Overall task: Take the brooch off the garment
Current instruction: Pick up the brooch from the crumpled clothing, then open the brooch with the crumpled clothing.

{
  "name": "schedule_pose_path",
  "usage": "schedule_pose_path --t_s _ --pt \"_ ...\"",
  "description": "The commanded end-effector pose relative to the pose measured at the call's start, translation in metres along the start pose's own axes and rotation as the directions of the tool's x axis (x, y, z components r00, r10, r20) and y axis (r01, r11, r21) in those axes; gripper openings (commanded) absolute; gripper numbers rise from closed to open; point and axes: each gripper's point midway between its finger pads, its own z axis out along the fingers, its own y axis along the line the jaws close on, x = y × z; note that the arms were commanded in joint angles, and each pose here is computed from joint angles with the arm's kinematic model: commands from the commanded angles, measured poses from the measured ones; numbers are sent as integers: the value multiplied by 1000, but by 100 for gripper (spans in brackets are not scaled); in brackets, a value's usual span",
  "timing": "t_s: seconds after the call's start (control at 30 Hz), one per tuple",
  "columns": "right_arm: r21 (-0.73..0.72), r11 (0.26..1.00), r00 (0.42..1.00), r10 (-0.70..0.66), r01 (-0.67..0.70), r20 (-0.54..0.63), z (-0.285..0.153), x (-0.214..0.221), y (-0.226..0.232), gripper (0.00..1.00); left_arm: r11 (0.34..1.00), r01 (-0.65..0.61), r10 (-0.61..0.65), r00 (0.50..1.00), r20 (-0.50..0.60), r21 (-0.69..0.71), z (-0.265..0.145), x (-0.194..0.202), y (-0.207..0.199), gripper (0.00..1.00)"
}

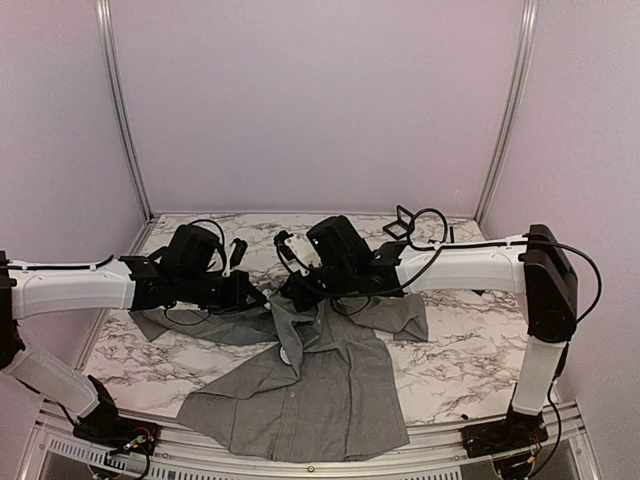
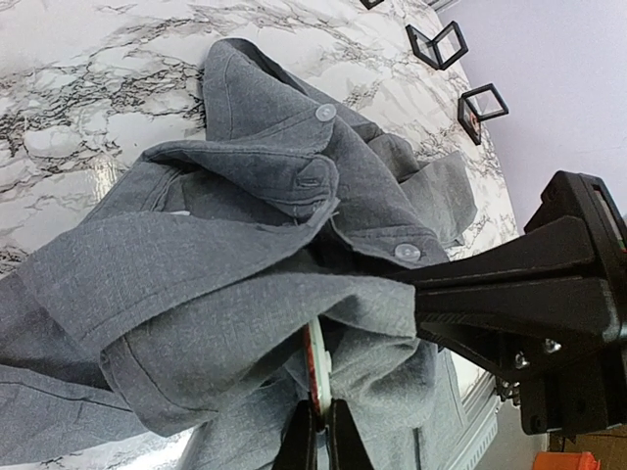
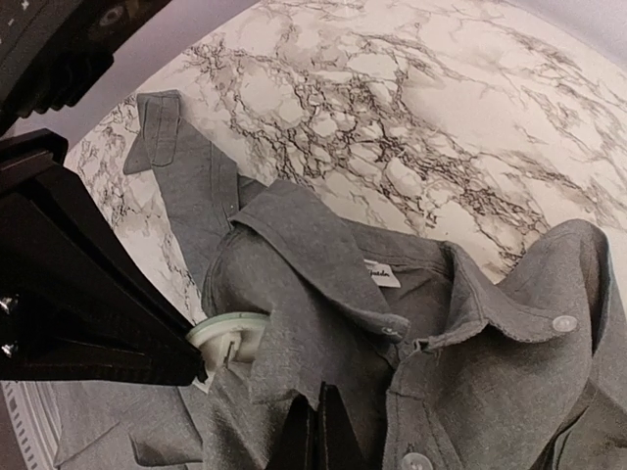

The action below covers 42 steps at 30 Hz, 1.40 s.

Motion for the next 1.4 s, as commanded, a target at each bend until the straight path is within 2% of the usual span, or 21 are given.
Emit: schedule_pose_path --t_s 0.0,0.27,0.53,0.7,0.87,1.13,1.37 --pt "-12 997 998 70 -70 4 2 3 -14 0 997 -58 55 998 41 59 -1 -8 -12 0" --pt "-42 990 990 138 -137 25 -1 -2 -28 0 989 -114 117 993 -19 97 5 -2 -15 0" --pt "-70 994 994 91 -87 57 -22 -10 -11 40 987 -123 137 981 -137 108 7 -3 -7 0" --pt "-88 994 996 64 -58 64 -29 -9 10 51 980 -114 146 969 -201 165 8 -2 -9 0" --pt "-124 981 988 153 -148 36 -22 5 8 62 968 -113 158 968 -195 223 6 -6 -19 0" --pt "-223 933 954 298 -281 44 -16 6 -3 68 935 -70 115 987 -112 346 7 -15 -38 0" --pt "-378 845 897 436 -379 73 -27 -1 -13 69 914 -56 79 996 -41 402 11 -20 -46 0"
